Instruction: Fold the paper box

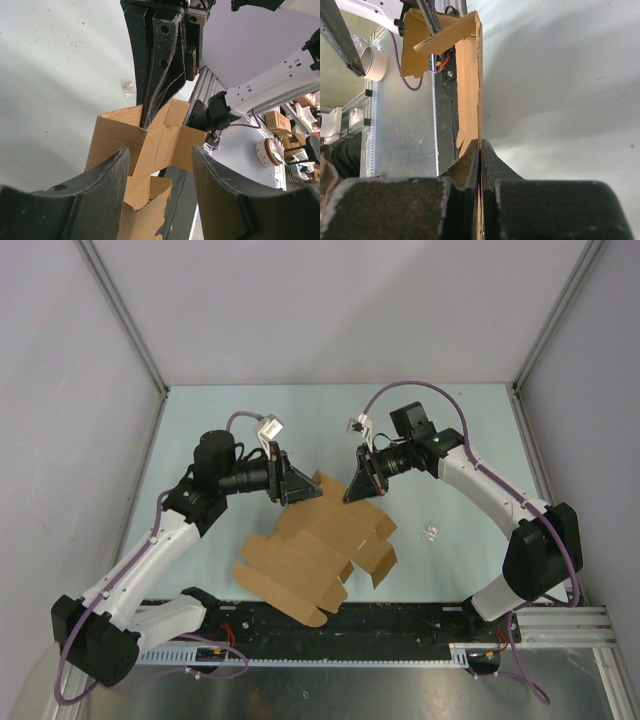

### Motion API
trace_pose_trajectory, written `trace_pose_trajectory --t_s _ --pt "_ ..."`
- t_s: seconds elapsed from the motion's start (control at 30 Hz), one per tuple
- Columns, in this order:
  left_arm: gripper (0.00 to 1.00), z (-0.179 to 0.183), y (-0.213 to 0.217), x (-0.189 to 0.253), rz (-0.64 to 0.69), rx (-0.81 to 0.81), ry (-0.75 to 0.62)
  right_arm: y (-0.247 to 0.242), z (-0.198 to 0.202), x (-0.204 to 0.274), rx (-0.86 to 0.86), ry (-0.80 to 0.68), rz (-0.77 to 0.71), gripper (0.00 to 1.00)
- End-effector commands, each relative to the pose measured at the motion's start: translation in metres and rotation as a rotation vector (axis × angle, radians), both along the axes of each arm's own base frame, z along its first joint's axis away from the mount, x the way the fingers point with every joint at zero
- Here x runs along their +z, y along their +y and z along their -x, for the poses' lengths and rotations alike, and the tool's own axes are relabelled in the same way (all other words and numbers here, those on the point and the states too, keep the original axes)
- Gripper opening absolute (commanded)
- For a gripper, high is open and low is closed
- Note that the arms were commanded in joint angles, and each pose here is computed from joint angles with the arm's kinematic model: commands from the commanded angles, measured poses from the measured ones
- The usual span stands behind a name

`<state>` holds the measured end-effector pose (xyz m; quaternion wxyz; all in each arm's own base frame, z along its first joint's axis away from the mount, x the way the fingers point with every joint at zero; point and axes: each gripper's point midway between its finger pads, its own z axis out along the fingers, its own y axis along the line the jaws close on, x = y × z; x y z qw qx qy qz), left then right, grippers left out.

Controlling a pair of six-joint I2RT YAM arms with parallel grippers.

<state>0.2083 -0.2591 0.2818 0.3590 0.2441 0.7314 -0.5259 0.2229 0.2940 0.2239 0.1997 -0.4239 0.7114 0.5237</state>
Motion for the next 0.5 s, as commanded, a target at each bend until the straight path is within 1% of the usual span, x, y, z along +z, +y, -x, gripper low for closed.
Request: trace_pose_trajectory --t_s 0.0,0.37,0.47 --pt "0.58 0.002 -0.002 0.008 0.005 -0.025 -0.039 -0.001 0.004 0.022 0.009 -0.037 -0.056 0.0" --pt "0.58 -0.006 -0.011 0.004 -0.015 -0.031 -0.023 0.004 0.01 0.028 -0.012 -0.085 -0.029 0.0" --pt "0.61 -0.012 -0.011 0.002 -0.026 -0.008 -0.021 0.005 0.014 0.027 -0.008 -0.086 -0.018 0.0"
